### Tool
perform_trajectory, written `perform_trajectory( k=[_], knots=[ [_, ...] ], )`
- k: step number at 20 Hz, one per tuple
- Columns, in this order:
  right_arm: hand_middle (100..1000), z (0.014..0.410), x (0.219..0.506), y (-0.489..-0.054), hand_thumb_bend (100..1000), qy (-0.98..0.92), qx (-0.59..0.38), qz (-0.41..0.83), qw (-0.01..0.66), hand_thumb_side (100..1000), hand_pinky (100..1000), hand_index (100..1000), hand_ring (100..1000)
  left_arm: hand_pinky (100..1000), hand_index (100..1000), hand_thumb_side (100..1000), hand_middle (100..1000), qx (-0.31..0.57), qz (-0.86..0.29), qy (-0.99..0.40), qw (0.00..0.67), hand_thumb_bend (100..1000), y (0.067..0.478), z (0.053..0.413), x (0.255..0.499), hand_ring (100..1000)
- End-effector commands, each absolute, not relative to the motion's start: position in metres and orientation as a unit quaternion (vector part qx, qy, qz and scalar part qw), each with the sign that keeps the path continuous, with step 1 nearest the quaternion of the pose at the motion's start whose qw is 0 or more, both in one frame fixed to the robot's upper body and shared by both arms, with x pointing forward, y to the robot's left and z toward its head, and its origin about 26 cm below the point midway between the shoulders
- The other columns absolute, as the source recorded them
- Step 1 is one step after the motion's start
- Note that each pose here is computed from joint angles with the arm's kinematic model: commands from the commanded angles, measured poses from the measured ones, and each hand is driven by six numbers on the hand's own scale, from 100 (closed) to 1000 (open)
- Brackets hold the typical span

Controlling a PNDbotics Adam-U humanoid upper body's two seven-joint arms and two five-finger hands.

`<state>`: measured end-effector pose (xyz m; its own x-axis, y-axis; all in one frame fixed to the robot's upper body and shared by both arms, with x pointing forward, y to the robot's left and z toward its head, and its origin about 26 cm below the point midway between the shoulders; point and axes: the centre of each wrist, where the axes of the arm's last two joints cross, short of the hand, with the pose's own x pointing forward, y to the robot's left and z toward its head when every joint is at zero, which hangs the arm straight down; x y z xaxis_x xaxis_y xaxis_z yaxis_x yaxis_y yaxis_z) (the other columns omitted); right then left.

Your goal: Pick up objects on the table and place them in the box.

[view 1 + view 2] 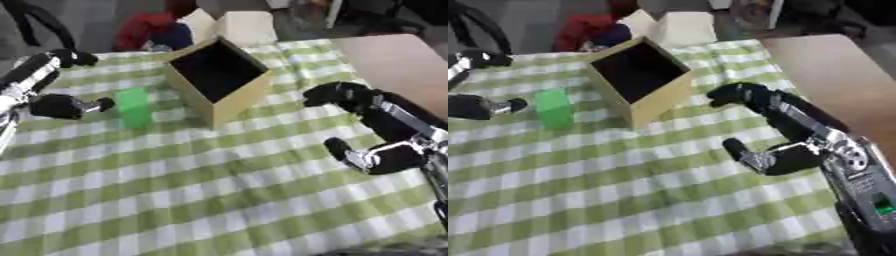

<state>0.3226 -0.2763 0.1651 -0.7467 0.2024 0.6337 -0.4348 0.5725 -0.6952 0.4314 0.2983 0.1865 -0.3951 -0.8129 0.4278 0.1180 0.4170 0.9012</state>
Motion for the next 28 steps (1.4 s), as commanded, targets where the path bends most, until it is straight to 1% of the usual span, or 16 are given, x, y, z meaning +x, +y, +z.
perform_trajectory(
  k=[1, 11, 18, 28],
  knots=[
    [861, 0.173, 0.322, -0.278, 194, -0.816, 0.063, 0.465, 0.337, 227, 966, 835, 860, 951, 865, 413, 781, 0.268, -0.480, -0.685, 0.478, 602, 0.300, 0.196, 0.437, 895],
    [861, 0.173, 0.322, -0.277, 192, -0.815, 0.066, 0.467, 0.336, 231, 967, 835, 860, 957, 868, 479, 790, 0.268, -0.488, -0.673, 0.487, 669, 0.291, 0.179, 0.452, 901],
    [861, 0.173, 0.322, -0.276, 192, -0.814, 0.068, 0.468, 0.336, 232, 967, 835, 860, 952, 867, 476, 790, 0.272, -0.495, -0.666, 0.487, 673, 0.286, 0.172, 0.458, 899],
    [861, 0.173, 0.322, -0.275, 191, -0.813, 0.071, 0.470, 0.335, 234, 967, 835, 860, 936, 863, 448, 781, 0.295, -0.498, -0.659, 0.481, 667, 0.281, 0.163, 0.465, 888]
  ],
)
